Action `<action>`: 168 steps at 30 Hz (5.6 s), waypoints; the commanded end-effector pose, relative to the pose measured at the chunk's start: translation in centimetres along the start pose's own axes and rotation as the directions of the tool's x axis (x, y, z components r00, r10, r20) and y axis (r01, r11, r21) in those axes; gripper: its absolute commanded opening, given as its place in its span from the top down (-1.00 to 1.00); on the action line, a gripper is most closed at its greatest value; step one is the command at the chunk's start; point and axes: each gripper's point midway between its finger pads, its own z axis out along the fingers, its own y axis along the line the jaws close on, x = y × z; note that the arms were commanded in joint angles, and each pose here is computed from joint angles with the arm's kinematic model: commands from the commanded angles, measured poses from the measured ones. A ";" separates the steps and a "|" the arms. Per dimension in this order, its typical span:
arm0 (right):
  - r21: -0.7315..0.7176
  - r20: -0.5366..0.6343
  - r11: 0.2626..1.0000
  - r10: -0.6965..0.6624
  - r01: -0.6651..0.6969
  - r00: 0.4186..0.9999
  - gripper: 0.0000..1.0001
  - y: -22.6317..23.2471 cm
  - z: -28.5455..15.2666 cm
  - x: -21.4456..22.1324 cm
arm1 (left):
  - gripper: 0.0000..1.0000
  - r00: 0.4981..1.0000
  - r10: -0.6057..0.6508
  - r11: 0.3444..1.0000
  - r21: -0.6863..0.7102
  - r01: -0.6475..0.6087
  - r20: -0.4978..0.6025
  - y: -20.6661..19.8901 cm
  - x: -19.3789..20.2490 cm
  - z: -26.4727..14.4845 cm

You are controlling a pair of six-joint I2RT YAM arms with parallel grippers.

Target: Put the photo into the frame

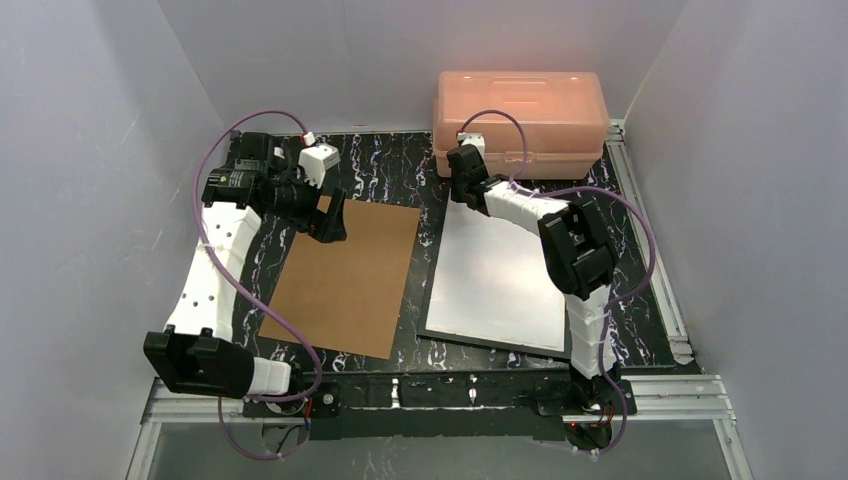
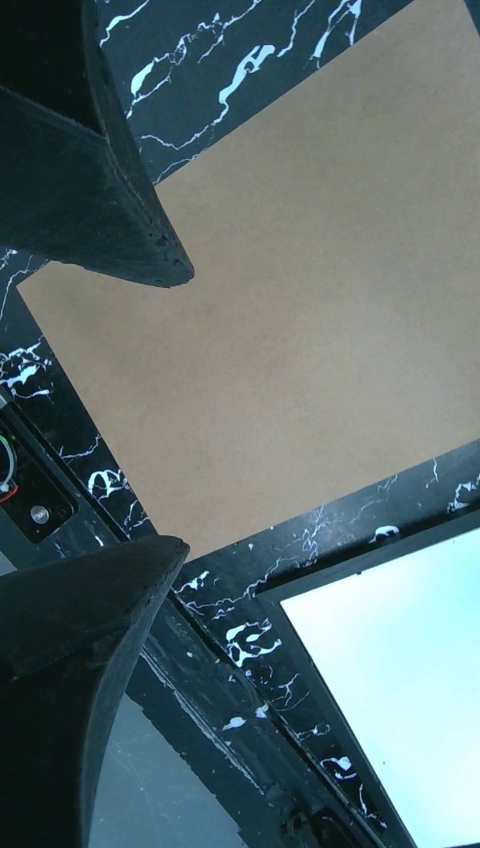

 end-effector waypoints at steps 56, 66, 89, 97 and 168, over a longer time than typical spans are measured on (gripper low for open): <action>-0.149 -0.329 0.987 0.000 -0.052 0.944 -0.97 16.1 -10.3 11.0 | 0.55 0.855 -0.400 0.884 -0.385 0.265 -0.330 23.9 15.0 7.3; -0.053 -0.387 0.993 0.079 -0.108 0.919 -0.97 15.1 -11.1 14.7 | 0.73 0.834 -0.440 0.888 -0.297 0.351 -0.333 22.3 16.1 10.5; -0.147 -0.456 0.924 0.254 -0.353 0.853 -0.97 18.7 -12.9 15.3 | 0.83 0.814 -0.385 0.919 -0.101 0.381 -0.434 17.1 16.2 15.7; -0.254 -0.447 0.856 0.309 -0.451 0.839 -0.97 21.3 -14.4 11.7 | 0.90 0.814 -0.338 0.935 -0.073 0.346 -0.472 15.8 16.0 16.4; -0.344 0.056 0.887 0.348 -0.309 0.936 -0.91 -0.7 -23.7 -2.6 | 0.05 0.911 -0.178 0.982 -0.006 0.190 -0.373 10.0 4.3 9.2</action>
